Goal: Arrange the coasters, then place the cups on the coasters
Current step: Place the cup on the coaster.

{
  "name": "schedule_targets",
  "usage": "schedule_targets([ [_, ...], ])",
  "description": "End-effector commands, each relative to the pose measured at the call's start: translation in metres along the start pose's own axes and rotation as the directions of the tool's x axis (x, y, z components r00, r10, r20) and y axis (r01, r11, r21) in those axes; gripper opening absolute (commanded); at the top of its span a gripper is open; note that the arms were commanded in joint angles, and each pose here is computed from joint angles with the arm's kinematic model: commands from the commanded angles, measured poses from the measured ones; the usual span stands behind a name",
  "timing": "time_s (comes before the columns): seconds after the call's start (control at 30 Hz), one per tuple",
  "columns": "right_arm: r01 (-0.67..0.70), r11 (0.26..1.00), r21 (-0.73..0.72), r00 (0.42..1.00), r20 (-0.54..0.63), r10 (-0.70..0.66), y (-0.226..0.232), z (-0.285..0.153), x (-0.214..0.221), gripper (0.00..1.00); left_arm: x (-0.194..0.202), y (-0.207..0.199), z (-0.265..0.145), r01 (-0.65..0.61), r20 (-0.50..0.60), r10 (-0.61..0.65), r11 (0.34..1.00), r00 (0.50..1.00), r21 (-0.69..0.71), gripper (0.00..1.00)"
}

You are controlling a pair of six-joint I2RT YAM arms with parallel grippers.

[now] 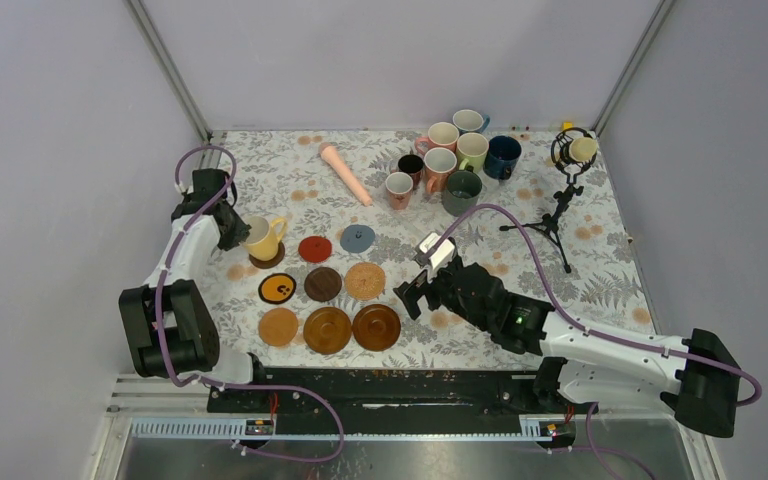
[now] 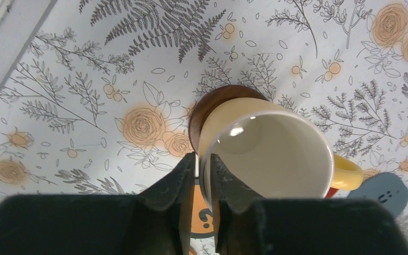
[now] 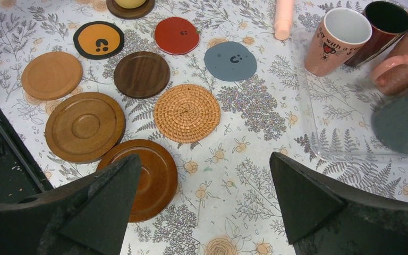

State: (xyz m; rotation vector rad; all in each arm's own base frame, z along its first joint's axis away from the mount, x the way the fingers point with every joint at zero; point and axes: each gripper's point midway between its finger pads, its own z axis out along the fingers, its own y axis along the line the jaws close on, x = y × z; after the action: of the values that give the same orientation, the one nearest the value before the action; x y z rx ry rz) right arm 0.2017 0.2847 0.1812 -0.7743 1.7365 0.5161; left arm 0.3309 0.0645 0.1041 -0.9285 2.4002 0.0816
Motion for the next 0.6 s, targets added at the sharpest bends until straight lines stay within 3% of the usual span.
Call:
schedule_targets([
  [0.0,-0.013,0.999,0.035,0.997,0.077,0.011,-0.007,-0.004,-0.019,0.99,-0.011,-0.011,-0.004,0.009,0.038,-0.011,0.999,0.999,0.041,0.24],
  [0.13,-0.028,0.996,0.082,0.996,0.084,0.022,-0.015,-0.006,-0.021,1.0,-0.019,-0.016,-0.019,0.01,0.066,-0.015,0.997,0.998,0.073,0.47],
  [0.3,-0.106,0.983,0.147,0.993,0.064,0.098,-0.026,-0.009,-0.025,0.99,-0.029,-0.026,-0.054,0.015,0.101,-0.031,0.988,0.994,0.152,0.63],
  [0.43,-0.148,0.964,0.222,0.987,-0.026,0.157,-0.048,-0.005,-0.025,0.99,-0.034,-0.04,-0.095,-0.003,0.152,-0.04,0.962,0.988,0.275,0.79],
  [0.57,-0.182,0.938,0.294,0.973,-0.083,0.214,-0.083,0.009,-0.026,0.92,-0.025,-0.053,-0.133,-0.074,0.221,-0.014,0.919,0.975,0.386,0.86],
])
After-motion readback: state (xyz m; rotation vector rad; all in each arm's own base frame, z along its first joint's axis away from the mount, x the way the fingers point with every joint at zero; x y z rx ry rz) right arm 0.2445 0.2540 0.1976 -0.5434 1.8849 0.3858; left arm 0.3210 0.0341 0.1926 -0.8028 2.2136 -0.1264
